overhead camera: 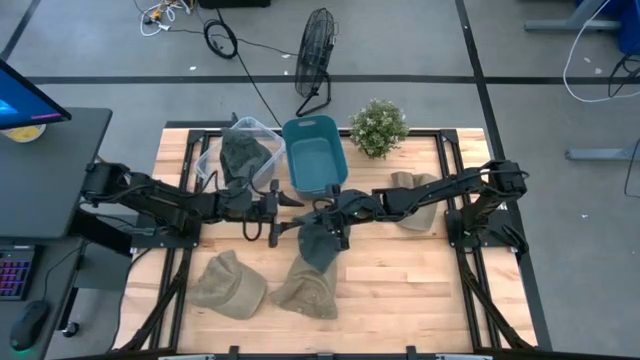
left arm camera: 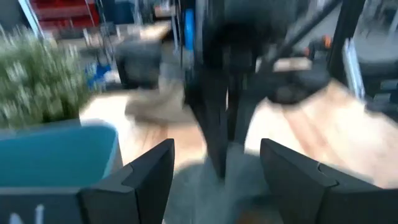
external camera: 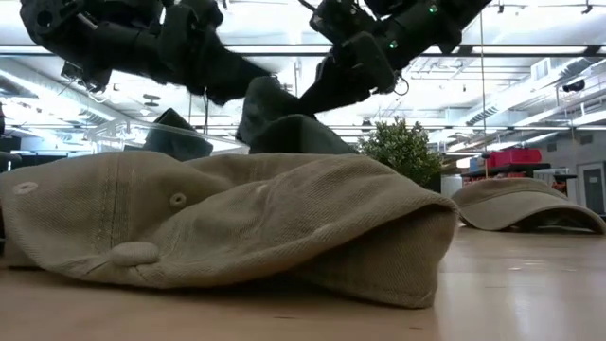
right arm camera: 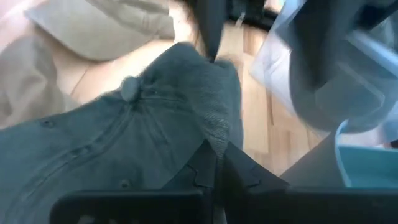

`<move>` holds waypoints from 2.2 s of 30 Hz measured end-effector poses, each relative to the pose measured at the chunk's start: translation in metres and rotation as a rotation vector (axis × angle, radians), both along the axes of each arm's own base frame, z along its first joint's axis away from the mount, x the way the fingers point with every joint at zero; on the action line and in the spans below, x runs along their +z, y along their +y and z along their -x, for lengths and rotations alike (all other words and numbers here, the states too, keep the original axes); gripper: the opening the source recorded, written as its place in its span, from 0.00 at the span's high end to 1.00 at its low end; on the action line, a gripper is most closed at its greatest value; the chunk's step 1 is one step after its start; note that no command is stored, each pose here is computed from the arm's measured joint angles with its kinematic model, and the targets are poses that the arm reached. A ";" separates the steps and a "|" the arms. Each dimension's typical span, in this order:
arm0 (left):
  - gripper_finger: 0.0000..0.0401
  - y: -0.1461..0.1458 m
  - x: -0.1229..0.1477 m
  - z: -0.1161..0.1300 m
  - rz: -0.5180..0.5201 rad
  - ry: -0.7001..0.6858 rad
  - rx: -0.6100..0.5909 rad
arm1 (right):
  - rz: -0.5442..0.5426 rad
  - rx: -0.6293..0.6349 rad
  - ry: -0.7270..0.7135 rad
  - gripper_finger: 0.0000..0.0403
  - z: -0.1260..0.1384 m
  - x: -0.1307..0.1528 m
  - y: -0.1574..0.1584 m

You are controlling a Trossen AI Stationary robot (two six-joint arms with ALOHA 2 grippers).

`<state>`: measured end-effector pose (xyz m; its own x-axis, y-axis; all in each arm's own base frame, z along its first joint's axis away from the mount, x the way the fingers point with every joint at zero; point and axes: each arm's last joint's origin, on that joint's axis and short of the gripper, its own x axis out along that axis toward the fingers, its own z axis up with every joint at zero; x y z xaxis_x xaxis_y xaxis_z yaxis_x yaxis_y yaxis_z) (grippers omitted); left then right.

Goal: Pick & Place hat
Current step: Put the blue cap into the transparent bin

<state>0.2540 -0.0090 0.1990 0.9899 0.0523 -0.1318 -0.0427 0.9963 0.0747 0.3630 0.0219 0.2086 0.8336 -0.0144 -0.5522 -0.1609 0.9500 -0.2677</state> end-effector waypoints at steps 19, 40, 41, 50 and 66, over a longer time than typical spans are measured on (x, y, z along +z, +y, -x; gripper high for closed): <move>0.41 -0.004 -0.024 -0.010 0.092 0.081 0.004 | -0.010 0.036 -0.124 0.97 -0.006 0.010 0.002; 0.94 -0.004 -0.029 -0.011 0.084 0.109 0.003 | 0.036 0.066 -0.181 0.94 -0.008 0.015 0.007; 0.94 -0.004 -0.030 -0.011 0.083 0.114 0.008 | 0.054 0.046 -0.170 0.93 -0.007 0.015 0.007; 0.93 -0.018 -0.018 -0.006 0.027 0.062 0.023 | 0.188 -0.016 -0.172 0.74 0.011 0.037 0.032; 0.94 -0.010 0.072 0.053 -0.537 -0.179 0.328 | 0.170 0.012 -0.165 0.64 0.059 0.079 0.061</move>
<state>0.2013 -0.0193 0.2715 0.9157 0.3679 0.1620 -0.3959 0.7554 0.5222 0.3043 0.0834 0.2880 0.9130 -0.0852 -0.3989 -0.1125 0.8873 -0.4472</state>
